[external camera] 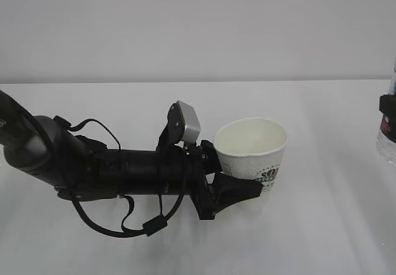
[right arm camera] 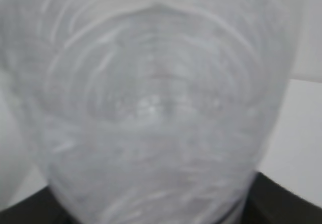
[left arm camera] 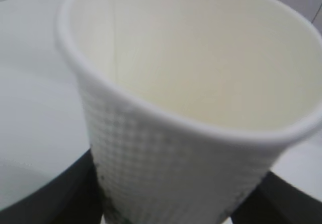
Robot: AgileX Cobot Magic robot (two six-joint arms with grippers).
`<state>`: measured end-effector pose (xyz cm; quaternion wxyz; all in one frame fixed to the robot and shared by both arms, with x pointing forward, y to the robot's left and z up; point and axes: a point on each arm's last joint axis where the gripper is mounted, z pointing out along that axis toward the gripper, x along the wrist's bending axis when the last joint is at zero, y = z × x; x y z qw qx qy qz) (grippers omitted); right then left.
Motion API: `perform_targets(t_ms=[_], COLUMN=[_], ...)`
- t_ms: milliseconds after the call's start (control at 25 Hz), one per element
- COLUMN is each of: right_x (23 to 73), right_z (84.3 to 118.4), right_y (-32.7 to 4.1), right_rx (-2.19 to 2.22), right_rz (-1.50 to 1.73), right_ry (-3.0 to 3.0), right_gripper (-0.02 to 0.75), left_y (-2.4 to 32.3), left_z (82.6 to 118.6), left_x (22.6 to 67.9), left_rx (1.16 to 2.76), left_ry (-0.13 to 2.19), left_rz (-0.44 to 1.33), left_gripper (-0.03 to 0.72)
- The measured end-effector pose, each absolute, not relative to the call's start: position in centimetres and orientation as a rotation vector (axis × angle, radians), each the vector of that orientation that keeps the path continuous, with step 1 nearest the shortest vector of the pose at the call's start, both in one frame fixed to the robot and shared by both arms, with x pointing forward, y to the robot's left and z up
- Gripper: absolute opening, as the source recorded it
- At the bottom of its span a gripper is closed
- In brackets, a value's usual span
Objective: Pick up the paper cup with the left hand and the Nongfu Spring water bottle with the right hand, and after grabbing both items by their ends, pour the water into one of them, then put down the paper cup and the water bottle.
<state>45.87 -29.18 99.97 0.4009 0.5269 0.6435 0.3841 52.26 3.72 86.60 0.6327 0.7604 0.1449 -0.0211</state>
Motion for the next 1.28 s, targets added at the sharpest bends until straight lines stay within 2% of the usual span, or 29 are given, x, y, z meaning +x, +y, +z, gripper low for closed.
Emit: perform_targets(t_ms=[400, 1280], right_x=[43.5, 43.2], right_z=[102.2, 102.1], right_y=[-29.5, -29.5], right_rx=[1.328, 1.273], right_rz=[0.955, 0.890], right_ry=[1.584, 1.647], right_gripper=[0.422, 0.422], left_y=[2.5, 0.7], left_z=[86.6, 87.4], left_x=[51.0, 50.6], left_rx=[1.750, 1.787], left_ry=[0.292, 0.149], left_rz=[-0.086, -0.131], left_gripper=[0.490, 0.489])
